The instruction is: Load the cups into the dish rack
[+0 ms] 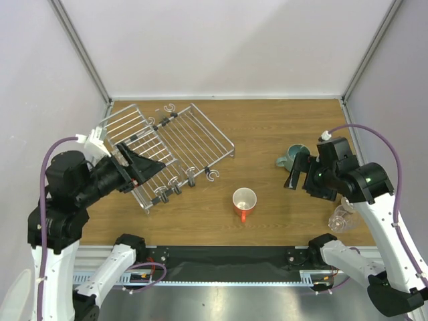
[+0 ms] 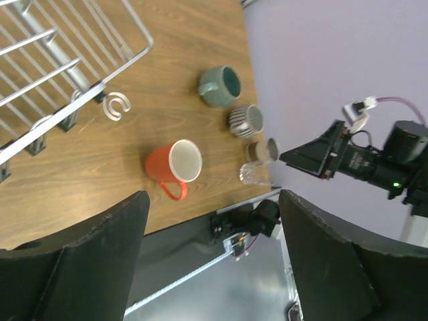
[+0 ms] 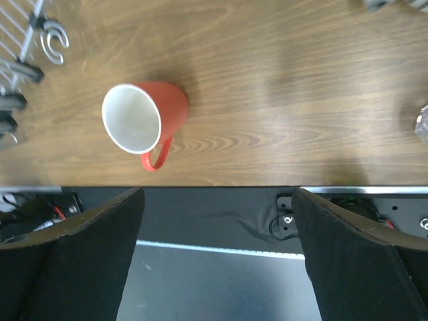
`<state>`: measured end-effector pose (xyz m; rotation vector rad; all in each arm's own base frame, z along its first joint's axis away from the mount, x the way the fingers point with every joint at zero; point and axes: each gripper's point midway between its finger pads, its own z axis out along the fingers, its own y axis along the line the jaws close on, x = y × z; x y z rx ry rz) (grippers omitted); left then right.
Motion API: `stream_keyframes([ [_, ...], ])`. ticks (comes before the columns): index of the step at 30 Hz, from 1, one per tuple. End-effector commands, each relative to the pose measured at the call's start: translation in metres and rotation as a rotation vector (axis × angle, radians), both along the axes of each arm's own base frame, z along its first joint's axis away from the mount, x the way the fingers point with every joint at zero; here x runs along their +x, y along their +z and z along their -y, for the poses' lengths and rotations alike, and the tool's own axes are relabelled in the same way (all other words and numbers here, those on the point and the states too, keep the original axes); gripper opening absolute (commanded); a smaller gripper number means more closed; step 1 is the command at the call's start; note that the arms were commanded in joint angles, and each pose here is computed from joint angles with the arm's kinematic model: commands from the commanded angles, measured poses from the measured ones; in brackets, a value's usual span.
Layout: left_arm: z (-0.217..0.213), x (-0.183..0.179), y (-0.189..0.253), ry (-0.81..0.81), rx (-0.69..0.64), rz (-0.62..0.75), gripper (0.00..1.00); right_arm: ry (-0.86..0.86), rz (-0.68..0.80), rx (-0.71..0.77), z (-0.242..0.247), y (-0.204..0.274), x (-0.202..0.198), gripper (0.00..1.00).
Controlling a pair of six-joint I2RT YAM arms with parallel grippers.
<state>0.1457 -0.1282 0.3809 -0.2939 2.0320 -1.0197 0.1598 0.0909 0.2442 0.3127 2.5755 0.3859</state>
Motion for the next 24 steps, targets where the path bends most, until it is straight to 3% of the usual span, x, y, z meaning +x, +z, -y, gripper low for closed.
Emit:
stream_keyframes([
  [1, -0.002, 0.003, -0.013, -0.014, 0.062, -0.051, 0.84, 0.074, -0.068, -0.032, -0.004, -0.013, -0.012, 1.0],
  [8, 0.001, 0.006, -0.006, -0.037, 0.07, -0.04, 0.83, 0.174, -0.059, -0.002, -0.039, -0.019, -0.001, 1.0],
  [14, 0.019, 0.004, -0.006, -0.09, 0.078, -0.058, 0.75, 0.197, -0.085, 0.008, -0.055, -0.028, -0.002, 0.99],
  [15, 0.017, 0.013, -0.012, -0.05, 0.121, -0.081, 0.73, 0.182, -0.083, -0.002, -0.052, -0.028, -0.002, 0.99],
  [21, 0.068, 0.007, -0.018, -0.154, 0.273, -0.104, 0.7, 0.03, -0.107, -0.103, -0.021, -0.032, -0.007, 0.99],
  [24, 0.112, 0.008, -0.035, -0.252, 0.371, -0.111, 0.69, -0.084, -0.126, -0.153, 0.002, -0.032, -0.014, 0.99],
])
